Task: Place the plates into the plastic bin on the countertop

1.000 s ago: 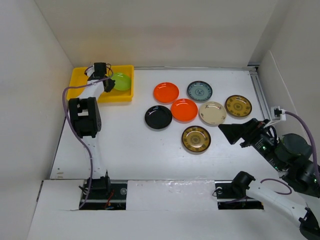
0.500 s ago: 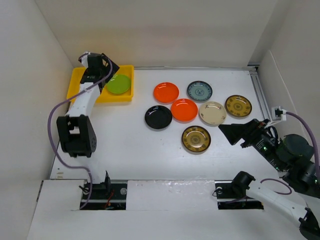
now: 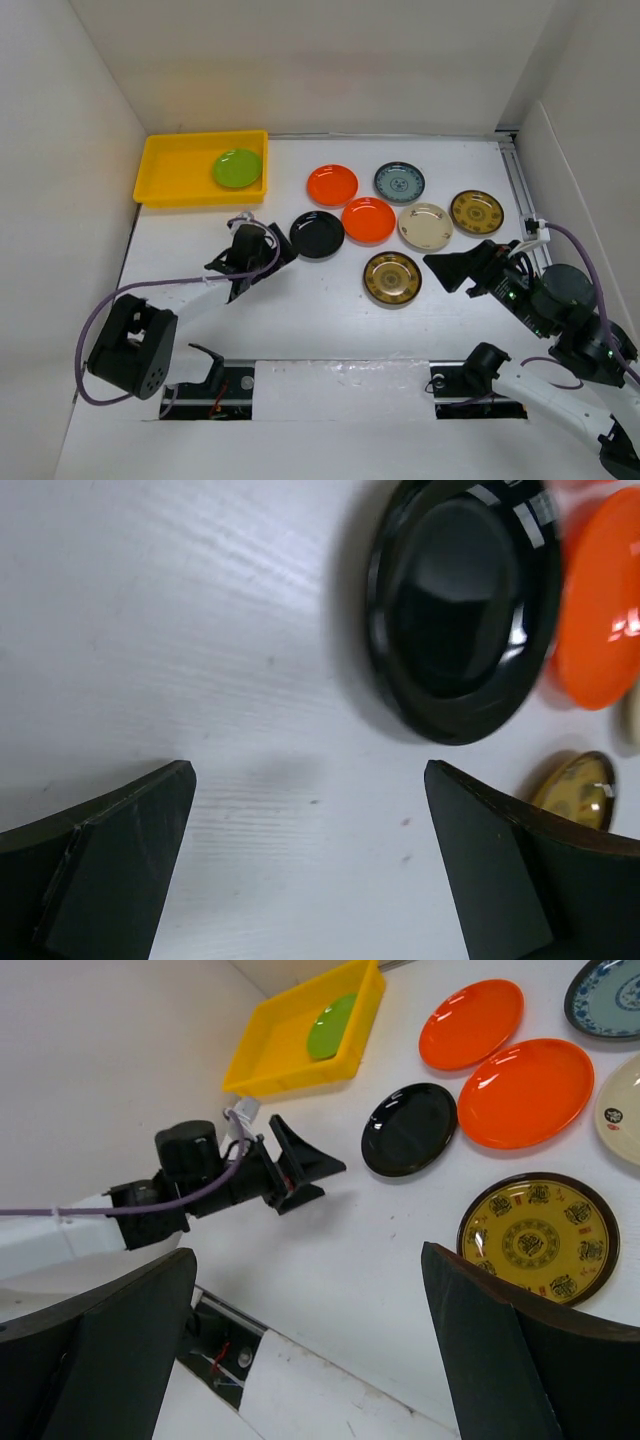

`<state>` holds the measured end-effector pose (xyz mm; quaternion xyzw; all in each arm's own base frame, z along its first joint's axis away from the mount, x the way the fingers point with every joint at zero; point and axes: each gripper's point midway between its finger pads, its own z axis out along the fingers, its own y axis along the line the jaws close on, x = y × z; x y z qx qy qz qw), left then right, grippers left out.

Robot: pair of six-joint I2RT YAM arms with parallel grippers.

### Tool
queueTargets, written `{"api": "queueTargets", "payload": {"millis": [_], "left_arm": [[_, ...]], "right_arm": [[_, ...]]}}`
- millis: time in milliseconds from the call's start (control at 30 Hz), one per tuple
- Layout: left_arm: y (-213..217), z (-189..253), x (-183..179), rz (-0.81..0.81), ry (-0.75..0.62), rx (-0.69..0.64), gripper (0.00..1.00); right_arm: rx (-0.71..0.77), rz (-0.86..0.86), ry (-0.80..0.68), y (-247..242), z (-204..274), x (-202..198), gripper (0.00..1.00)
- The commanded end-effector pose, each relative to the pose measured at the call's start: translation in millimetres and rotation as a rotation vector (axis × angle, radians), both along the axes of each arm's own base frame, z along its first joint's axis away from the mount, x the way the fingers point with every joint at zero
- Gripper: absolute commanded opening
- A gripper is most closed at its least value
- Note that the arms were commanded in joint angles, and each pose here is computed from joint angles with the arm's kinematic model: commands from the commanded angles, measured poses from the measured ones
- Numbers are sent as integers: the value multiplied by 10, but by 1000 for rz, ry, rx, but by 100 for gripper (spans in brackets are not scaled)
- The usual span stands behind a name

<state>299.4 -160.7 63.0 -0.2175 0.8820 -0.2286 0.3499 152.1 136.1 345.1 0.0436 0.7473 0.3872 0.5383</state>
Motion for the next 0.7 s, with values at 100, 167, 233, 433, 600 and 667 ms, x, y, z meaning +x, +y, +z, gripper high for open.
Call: {"api": "queueTargets", "payload": {"millis": [100, 167, 233, 433, 600, 667], "left_arm": [[-140, 38, 186, -31, -119, -69, 100], [-136, -161, 177, -31, -64, -44, 96], [-163, -302, 235, -31, -28, -28, 92], [-225, -579, 386, 1, 67, -8, 71], [-178, -776, 393, 66, 149, 13, 28], [-148, -808, 403, 95, 156, 15, 22]], "right_arm": [[41, 28, -53, 60, 164, -8, 100], [41, 28, -53, 60, 165, -8, 100], [41, 28, -53, 71, 149, 4, 100], [34, 19, -47, 76, 131, 30, 100], [32, 8, -47, 37, 160, 20, 100], [31, -1, -48, 25, 160, 31, 100]]}}
